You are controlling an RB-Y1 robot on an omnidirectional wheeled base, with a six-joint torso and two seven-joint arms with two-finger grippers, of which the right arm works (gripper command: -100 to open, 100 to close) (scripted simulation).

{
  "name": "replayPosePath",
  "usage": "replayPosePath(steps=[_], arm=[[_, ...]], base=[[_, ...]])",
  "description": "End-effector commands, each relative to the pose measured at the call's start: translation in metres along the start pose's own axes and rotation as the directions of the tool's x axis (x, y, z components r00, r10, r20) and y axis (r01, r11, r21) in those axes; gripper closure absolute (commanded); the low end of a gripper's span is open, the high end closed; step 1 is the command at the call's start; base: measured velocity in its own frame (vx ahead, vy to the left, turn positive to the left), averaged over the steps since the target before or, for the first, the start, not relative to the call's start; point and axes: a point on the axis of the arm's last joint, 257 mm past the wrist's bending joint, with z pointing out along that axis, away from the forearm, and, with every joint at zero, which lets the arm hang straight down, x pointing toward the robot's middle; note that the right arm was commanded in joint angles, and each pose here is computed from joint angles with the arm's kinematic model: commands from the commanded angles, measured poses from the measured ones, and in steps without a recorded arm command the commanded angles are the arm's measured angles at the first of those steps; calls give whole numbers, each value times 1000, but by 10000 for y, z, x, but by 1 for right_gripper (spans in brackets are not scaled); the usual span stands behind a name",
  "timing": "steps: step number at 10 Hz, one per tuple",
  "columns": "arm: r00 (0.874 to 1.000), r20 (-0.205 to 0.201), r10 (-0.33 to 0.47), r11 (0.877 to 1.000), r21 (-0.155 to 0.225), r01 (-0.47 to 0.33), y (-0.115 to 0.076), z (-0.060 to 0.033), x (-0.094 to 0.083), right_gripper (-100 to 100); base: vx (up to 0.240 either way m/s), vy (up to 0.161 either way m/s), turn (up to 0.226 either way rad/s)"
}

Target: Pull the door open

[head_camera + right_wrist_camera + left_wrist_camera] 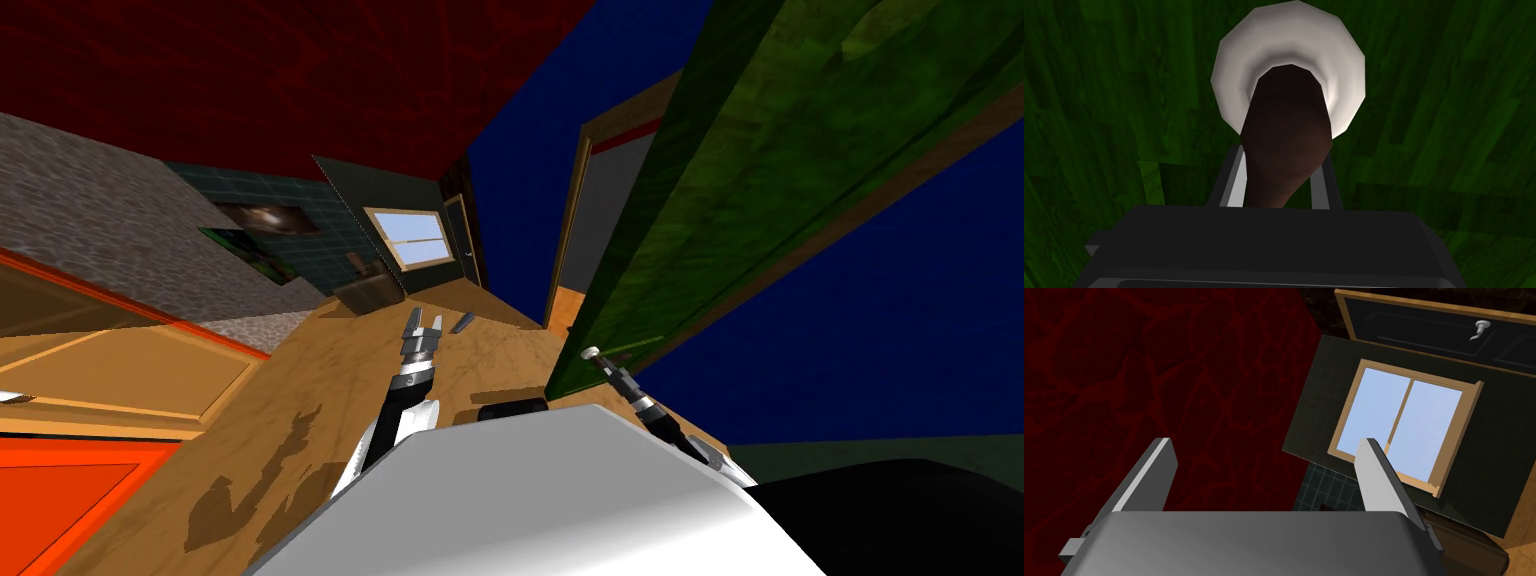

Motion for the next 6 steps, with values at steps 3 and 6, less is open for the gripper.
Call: replayPosePath(steps=[3, 6], arm=[[1000, -3, 0, 1000, 1, 0, -4, -6, -3, 100], [1000, -6, -2, 1000, 0, 2, 3, -6, -18, 100]], base=[[-130, -48, 112], [-183, -67, 134]])
